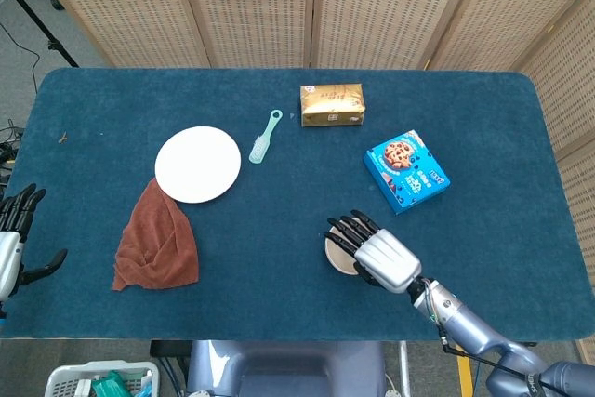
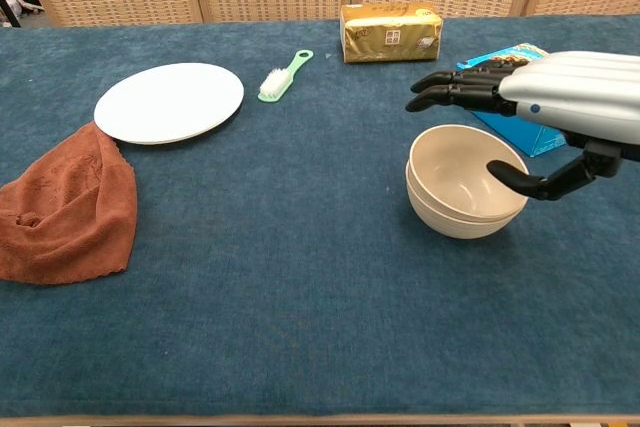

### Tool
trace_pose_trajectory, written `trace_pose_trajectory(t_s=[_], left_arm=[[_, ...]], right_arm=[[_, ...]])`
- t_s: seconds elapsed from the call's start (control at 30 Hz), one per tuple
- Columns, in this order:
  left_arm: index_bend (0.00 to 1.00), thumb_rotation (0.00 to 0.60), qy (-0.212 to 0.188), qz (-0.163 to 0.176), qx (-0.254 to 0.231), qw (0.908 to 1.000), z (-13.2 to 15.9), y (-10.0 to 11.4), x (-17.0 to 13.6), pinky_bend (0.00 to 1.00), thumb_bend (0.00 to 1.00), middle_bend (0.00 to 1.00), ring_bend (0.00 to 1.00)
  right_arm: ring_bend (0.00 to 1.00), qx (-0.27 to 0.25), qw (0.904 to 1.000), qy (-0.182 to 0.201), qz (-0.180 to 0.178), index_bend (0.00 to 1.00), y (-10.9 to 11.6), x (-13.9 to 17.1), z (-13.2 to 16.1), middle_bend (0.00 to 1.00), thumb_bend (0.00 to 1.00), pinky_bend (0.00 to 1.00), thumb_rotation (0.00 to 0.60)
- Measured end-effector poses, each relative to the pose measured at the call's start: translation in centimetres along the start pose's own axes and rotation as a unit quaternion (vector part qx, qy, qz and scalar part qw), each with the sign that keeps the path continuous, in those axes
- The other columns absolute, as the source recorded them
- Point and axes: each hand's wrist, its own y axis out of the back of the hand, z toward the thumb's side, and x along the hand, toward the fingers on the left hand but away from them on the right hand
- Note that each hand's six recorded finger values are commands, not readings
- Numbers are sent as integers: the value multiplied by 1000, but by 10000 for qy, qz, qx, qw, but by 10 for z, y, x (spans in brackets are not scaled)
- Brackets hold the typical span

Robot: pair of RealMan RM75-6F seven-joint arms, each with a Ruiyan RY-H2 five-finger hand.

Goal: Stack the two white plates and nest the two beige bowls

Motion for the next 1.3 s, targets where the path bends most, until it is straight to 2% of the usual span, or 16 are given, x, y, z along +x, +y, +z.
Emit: trace_pose_trajectory(t_s=[0.1, 0.37, 0.7, 1.3], left_arm=[[0, 600, -17, 10, -10, 10000, 0, 1, 0, 0, 267, 0, 0], [0, 600, 10, 30, -39, 10000, -2, 3, 0, 0, 266, 0, 0], [0, 600, 29, 31, -41, 10000, -3, 4, 1, 0, 267, 0, 0], [0, 600, 63, 43, -45, 10000, -5, 4, 1, 0, 267, 0, 0]], right_arm=[[0, -119, 9998, -76, 151, 0, 0, -7, 1, 0, 884, 0, 600], [0, -27, 9993, -174, 340, 0, 3, -23, 4, 0, 897, 0, 600], [0, 82, 9979, -208, 604, 0, -13, -34, 10, 0, 899, 0, 600], [0, -30, 9965, -271, 786, 4, -30, -36, 7, 0, 900, 0, 600]])
